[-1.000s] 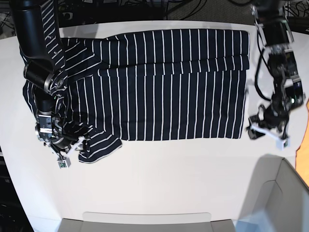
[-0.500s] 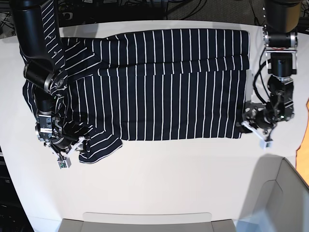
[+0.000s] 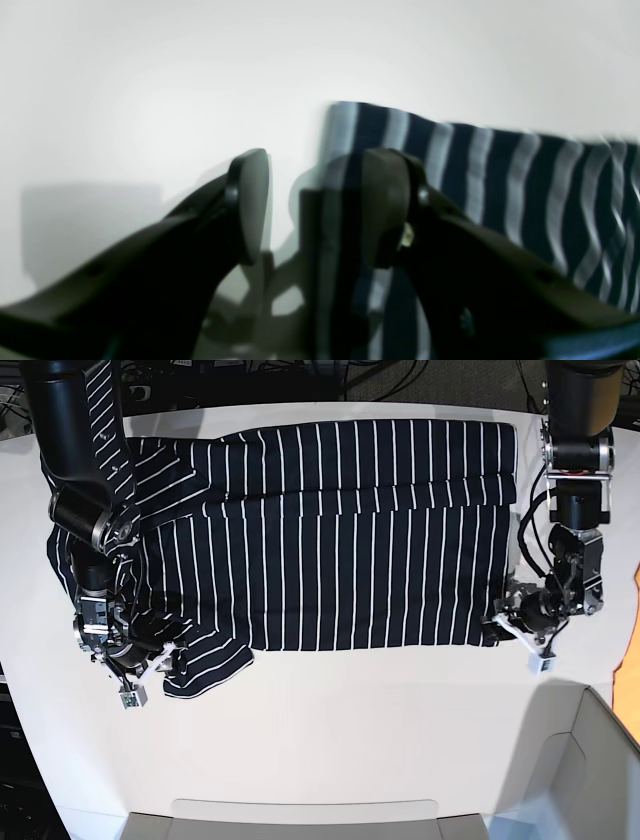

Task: Fold the T-shirt properly
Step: 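Move the left gripper down the shirt side and grasp the hem corner, then lift the hem with both grippers and fold it toward the folded shoulder edge, then lower the folded strip with both grippers and release it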

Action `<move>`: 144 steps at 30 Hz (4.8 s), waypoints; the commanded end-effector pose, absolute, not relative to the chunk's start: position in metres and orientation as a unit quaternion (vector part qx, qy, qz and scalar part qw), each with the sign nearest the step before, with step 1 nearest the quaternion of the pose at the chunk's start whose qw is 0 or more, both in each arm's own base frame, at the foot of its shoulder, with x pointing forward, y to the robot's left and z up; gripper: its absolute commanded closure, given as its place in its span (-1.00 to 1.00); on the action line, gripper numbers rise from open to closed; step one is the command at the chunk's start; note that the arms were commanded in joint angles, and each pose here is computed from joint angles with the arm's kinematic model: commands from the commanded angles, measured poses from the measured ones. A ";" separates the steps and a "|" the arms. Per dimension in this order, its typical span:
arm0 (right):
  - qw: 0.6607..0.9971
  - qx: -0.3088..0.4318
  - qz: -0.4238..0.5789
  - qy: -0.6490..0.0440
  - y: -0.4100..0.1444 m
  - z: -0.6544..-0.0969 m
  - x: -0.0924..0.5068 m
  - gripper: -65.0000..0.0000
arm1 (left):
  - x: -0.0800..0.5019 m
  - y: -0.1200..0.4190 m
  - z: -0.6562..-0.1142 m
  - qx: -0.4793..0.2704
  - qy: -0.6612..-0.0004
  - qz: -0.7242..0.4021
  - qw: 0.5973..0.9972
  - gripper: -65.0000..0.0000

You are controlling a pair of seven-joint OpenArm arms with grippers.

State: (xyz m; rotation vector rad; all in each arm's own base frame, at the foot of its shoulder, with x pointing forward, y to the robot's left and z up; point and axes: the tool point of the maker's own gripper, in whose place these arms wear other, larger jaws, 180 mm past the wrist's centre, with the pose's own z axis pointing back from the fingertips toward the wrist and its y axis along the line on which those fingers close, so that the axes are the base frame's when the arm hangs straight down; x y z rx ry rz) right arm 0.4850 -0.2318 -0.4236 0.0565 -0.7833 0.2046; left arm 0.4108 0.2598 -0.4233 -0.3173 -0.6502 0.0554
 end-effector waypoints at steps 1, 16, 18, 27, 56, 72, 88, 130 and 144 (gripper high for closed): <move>0.930 0.024 0.113 -0.348 -0.229 -0.431 0.478 -0.02 | 0.409 0.262 -0.425 -0.148 -0.304 0.020 0.941 0.16; 0.925 0.017 0.150 -0.350 -0.214 -0.423 0.488 1.00 | 0.382 0.244 -0.458 -0.155 -0.254 0.007 0.955 1.00; 0.924 0.017 0.146 -0.353 -0.216 -0.419 0.491 1.00 | 0.382 0.243 -0.458 -0.156 -0.254 0.008 0.955 1.00; 0.917 0.002 0.135 -0.374 -0.237 -0.394 0.507 1.00 | 0.399 0.255 -0.402 -0.166 -0.317 0.018 0.934 1.00; 0.884 -0.102 0.245 -0.386 -0.230 -0.315 0.472 1.00 | 0.367 0.245 -0.359 -0.124 -0.337 -0.014 0.933 1.00; 0.871 -0.193 0.246 -0.380 -0.255 -0.297 0.415 1.00 | 0.322 0.267 -0.341 -0.097 -0.341 0.001 0.935 1.00; 0.873 -0.275 0.201 -0.350 -0.285 -0.258 0.377 1.00 | 0.302 0.263 -0.316 -0.072 -0.371 -0.025 0.925 1.00; 0.893 -0.302 0.211 -0.258 -0.305 -0.306 0.267 1.00 | 0.188 0.254 -0.345 -0.042 -0.248 -0.054 0.966 1.00; 0.917 -0.304 0.119 -0.229 -0.338 -0.318 0.228 1.00 | 0.157 0.256 -0.361 -0.048 -0.216 -0.026 0.975 1.00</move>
